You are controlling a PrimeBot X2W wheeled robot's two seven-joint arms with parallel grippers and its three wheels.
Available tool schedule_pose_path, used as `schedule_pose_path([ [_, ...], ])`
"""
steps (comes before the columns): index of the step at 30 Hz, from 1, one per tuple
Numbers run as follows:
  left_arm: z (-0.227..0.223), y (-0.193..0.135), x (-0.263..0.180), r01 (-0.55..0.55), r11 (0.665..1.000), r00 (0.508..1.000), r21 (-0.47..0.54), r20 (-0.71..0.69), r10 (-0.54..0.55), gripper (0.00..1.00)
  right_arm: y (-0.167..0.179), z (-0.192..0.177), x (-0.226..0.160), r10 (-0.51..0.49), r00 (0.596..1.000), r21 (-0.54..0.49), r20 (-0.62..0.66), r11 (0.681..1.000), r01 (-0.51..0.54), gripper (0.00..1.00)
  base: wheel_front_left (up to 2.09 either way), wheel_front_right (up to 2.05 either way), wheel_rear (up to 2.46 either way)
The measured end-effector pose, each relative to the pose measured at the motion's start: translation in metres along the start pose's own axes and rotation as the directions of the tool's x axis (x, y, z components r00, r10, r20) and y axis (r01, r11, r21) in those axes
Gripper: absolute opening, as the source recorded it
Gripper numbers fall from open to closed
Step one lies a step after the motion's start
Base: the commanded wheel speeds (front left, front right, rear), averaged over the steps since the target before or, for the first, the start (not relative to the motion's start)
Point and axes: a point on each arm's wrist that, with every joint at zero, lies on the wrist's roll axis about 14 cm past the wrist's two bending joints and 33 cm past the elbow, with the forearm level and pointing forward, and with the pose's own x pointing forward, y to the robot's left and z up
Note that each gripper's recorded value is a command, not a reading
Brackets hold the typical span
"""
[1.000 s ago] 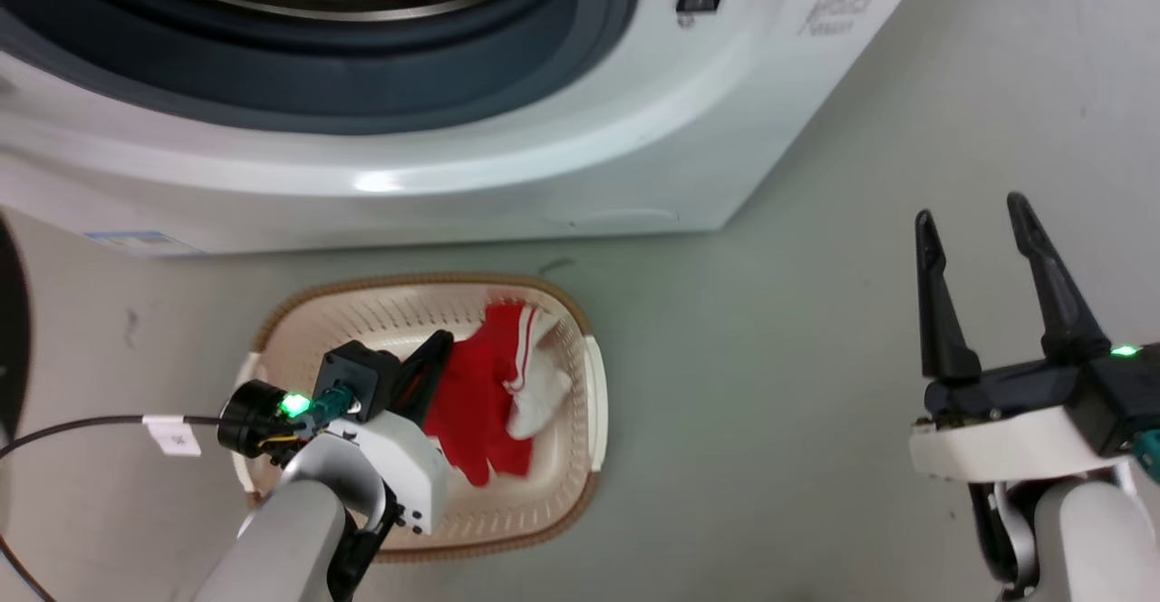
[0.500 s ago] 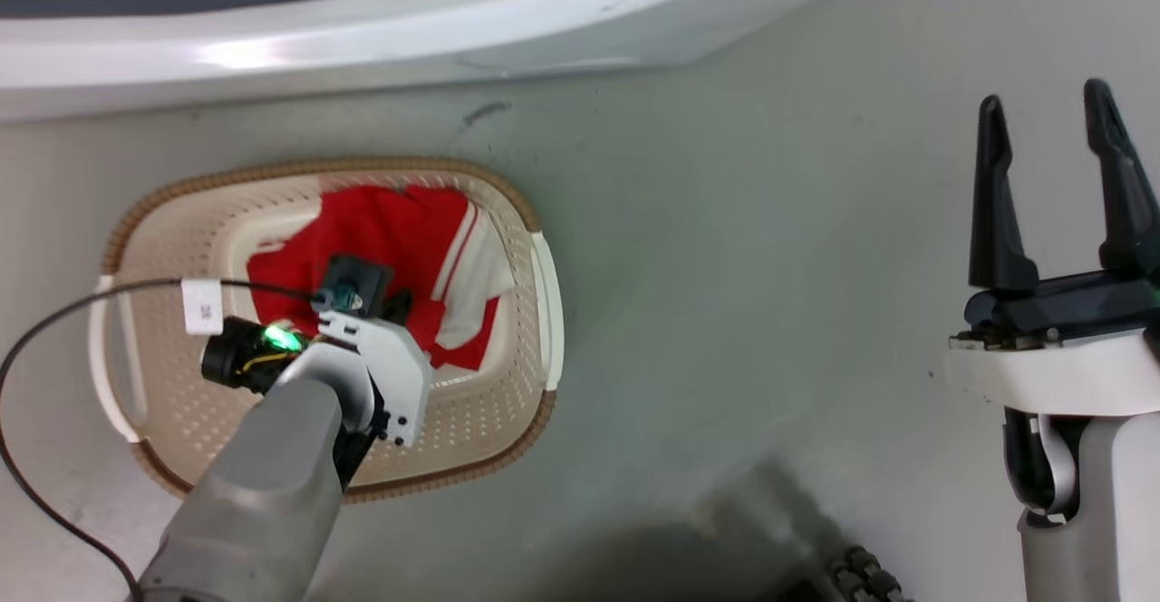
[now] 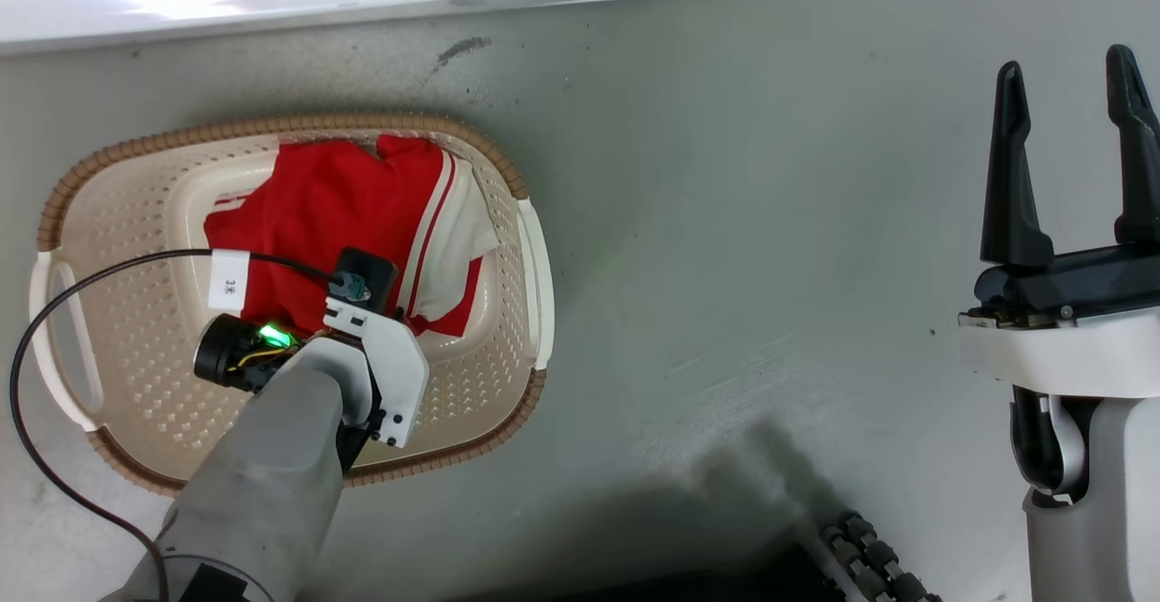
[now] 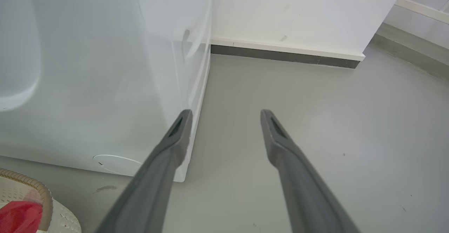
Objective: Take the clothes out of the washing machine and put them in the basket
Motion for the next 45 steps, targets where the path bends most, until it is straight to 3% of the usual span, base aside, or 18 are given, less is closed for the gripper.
schedule_pose_path([
  [9,0.023,-0.002,-0.033,-0.031,0.998,0.986,-0.057,0.164,0.04,1.0,0.005,0.028,-0.01,0.012,0.999,0.015,0.048,1.0,-0.012,1.0,0.0,0.0,0.0],
  [17,0.063,-0.001,-0.081,-0.063,0.994,0.932,-0.086,0.352,0.09,1.0,0.012,0.058,-0.029,0.026,0.995,0.022,0.099,0.999,-0.029,1.0,0.0,0.0,0.0],
  [21,0.102,0.007,-0.117,-0.101,0.989,0.854,-0.109,0.501,0.142,1.0,0.016,0.073,-0.038,0.037,0.991,0.025,0.126,0.999,-0.041,1.0,0.0,0.0,0.0],
  [30,0.142,0.018,-0.2,-0.17,0.971,0.662,-0.17,0.709,0.241,1.0,0.025,0.101,-0.062,0.06,0.982,0.03,0.181,0.997,-0.066,1.0,0.0,0.0,0.0],
  [37,0.181,0.022,-0.263,-0.216,0.962,0.489,-0.168,0.834,0.256,1.0,0.025,0.116,-0.078,0.06,0.975,0.031,0.214,0.997,-0.068,1.0,0.0,0.0,0.0],
  [45,0.246,0.035,-0.292,-0.263,0.954,0.363,-0.141,0.902,0.234,1.0,0.02,0.113,-0.078,0.046,0.978,0.035,0.205,0.998,-0.055,1.0,0.0,0.0,0.0],
])
